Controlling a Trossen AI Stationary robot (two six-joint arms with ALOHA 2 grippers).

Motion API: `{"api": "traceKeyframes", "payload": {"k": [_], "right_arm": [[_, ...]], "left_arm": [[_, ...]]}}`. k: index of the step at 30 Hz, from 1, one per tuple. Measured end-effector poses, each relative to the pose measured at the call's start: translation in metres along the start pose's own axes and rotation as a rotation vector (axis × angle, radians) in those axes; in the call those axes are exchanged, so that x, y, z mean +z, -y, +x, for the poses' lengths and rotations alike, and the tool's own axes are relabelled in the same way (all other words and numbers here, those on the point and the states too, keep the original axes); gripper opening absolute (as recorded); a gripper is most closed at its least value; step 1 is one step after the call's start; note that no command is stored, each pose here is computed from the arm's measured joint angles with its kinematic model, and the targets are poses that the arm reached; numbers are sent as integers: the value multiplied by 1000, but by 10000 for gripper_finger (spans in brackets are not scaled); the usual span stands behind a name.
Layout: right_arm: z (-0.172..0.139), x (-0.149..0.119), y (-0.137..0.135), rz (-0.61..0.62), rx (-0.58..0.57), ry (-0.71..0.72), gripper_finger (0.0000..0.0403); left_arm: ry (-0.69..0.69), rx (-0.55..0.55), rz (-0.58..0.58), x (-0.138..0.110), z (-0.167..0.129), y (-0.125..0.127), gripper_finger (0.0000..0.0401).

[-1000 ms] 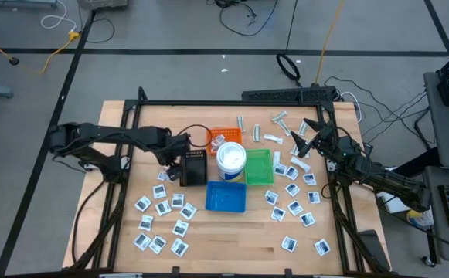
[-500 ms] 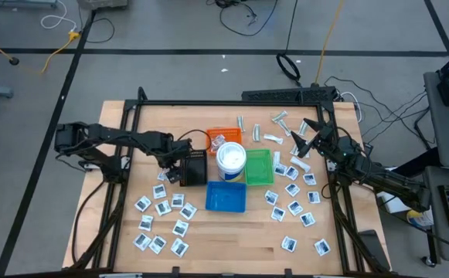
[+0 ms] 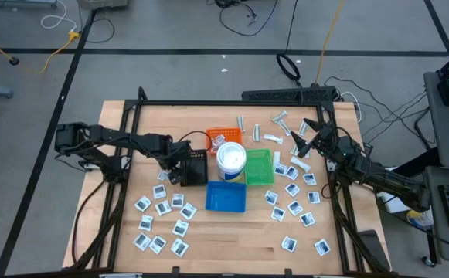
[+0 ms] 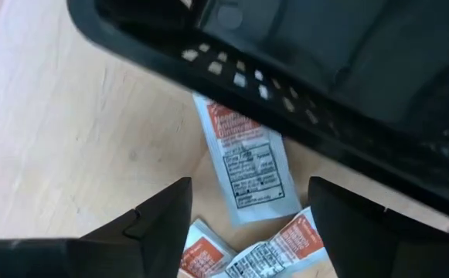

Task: Pick & Place First Aid Supplies
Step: Put the orange ointment pack into the orange bin

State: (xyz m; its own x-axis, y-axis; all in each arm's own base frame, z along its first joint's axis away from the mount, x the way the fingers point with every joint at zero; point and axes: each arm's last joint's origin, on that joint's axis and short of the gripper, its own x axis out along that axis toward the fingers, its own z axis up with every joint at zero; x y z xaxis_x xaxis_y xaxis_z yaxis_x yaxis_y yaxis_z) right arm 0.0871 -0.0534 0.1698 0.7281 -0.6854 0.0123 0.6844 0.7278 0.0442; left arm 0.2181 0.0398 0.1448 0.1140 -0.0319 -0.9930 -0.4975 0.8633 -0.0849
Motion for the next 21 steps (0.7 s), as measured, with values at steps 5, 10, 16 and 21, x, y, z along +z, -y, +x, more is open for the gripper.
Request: {"api": "traceKeyframes", "payload": {"k": [5, 10, 16, 21], "right_arm": [[0, 0, 0, 0, 0, 0, 380], [0, 0, 0, 0, 0, -1, 380], [0, 0, 0, 0, 0, 0, 380], [0, 0, 0, 0, 0, 0, 380]], "left_arm": [[0, 0, 7, 0, 0, 0, 209], [1, -1, 23, 0, 0, 0, 137], [2, -2, 23, 0, 0, 0, 33], [3, -1, -1, 0, 0, 0, 9]]}}
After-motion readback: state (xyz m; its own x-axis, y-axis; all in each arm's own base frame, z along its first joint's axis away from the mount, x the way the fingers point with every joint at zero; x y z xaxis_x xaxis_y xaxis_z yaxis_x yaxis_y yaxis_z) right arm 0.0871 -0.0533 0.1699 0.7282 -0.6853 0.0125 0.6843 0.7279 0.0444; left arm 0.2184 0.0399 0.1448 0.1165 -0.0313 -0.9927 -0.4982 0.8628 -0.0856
